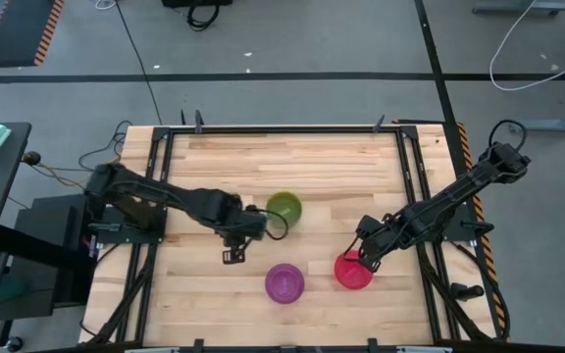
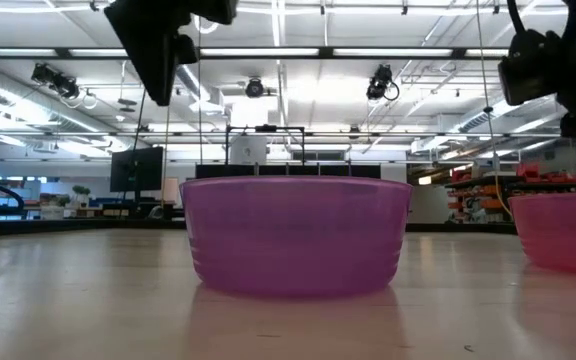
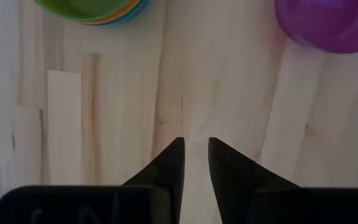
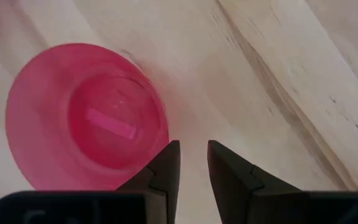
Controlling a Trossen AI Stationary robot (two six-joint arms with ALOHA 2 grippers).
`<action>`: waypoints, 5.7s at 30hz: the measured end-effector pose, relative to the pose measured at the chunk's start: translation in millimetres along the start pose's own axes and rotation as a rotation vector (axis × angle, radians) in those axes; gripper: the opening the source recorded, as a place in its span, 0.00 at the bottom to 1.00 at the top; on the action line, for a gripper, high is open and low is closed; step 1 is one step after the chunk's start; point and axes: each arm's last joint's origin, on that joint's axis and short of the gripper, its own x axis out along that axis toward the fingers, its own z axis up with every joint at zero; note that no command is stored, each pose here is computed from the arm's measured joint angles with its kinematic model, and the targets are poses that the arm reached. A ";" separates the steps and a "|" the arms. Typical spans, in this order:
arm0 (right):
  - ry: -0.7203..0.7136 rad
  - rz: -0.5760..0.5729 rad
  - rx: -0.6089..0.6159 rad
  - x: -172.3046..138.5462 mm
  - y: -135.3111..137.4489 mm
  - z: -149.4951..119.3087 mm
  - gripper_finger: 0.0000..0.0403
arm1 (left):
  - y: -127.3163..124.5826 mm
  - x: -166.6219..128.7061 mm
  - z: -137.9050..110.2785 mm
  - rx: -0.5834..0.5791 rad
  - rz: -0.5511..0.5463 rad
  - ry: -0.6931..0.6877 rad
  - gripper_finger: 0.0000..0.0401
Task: Nest bowls inside each other
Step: Stack the pink bowl on top of the green bowl, then stack the purple bowl on top of the pink bowl
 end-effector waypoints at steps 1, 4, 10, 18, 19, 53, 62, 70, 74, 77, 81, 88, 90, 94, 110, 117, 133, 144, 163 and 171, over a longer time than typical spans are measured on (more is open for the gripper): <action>-0.004 0.008 0.001 0.0 0.8 0.3 0.22 | 0.6 -1.9 -4.9 -0.003 -0.005 -0.022 0.20; -0.020 0.046 0.001 -0.1 4.4 1.9 0.22 | 2.6 -5.6 -18.3 -0.021 -0.019 -0.074 0.20; -0.010 0.078 0.024 -0.5 7.6 0.9 0.22 | 9.0 -3.1 -43.9 -0.067 0.010 -0.122 0.21; 0.007 0.072 0.036 1.8 11.0 -5.5 0.22 | 17.1 1.2 -63.7 -0.120 0.020 -0.171 0.19; 0.011 0.063 0.033 3.8 11.7 -6.0 0.22 | 17.8 1.4 -65.6 -0.122 0.018 -0.175 0.19; 0.062 -0.048 -0.025 38.8 10.5 15.2 0.03 | 20.6 0.5 -69.4 -0.125 0.043 -0.226 0.17; 0.033 -0.050 -0.112 36.0 -2.1 36.3 0.01 | 20.9 0.5 -69.3 -0.100 0.055 -0.229 0.16; -0.075 -0.016 -0.214 14.0 -5.6 69.2 0.01 | 21.2 0.4 -69.3 -0.079 0.066 -0.230 0.14; -0.126 -0.015 -0.246 -0.2 -7.2 90.5 0.00 | 21.6 0.4 -69.2 -0.076 0.083 -0.236 0.14; -0.180 -0.004 -0.275 -14.7 -7.9 109.0 0.00 | 21.9 0.3 -69.1 -0.077 0.090 -0.239 0.14; -0.263 0.006 -0.303 -37.3 -9.4 137.6 0.00 | 21.9 0.4 -69.1 -0.076 0.091 -0.239 0.13; -0.321 0.004 -0.289 -68.2 -19.1 188.2 0.00 | 21.9 0.4 -69.1 -0.066 0.092 -0.238 0.14; -0.320 0.025 -0.279 -72.4 -22.8 201.8 0.00 | 21.9 0.5 -69.2 -0.066 0.092 -0.237 0.14; -0.302 0.059 -0.263 -73.6 -27.4 228.2 0.00 | 22.2 0.6 -69.8 -0.060 0.095 -0.231 0.12; -0.147 0.102 -0.315 -29.9 -9.3 283.1 0.00 | 25.7 1.0 -73.8 -0.047 0.164 -0.201 0.10; -0.079 0.092 -0.320 -4.3 -6.9 292.3 0.00 | 25.8 1.0 -74.2 -0.046 0.165 -0.198 0.10; 0.062 0.058 -0.315 21.5 -7.3 286.4 0.00 | 26.0 1.0 -74.6 -0.055 0.166 -0.196 0.09; 0.078 0.063 -0.266 21.5 -8.1 285.5 0.07 | 26.0 0.9 -74.8 -0.063 0.165 -0.195 0.08; 0.069 0.066 -0.268 9.4 -8.6 282.6 0.22 | 26.3 0.9 -74.8 -0.060 0.173 -0.196 0.06; 0.052 0.087 -0.332 -6.9 15.5 266.2 0.23 | 27.8 0.6 -75.4 -0.060 0.219 -0.201 0.07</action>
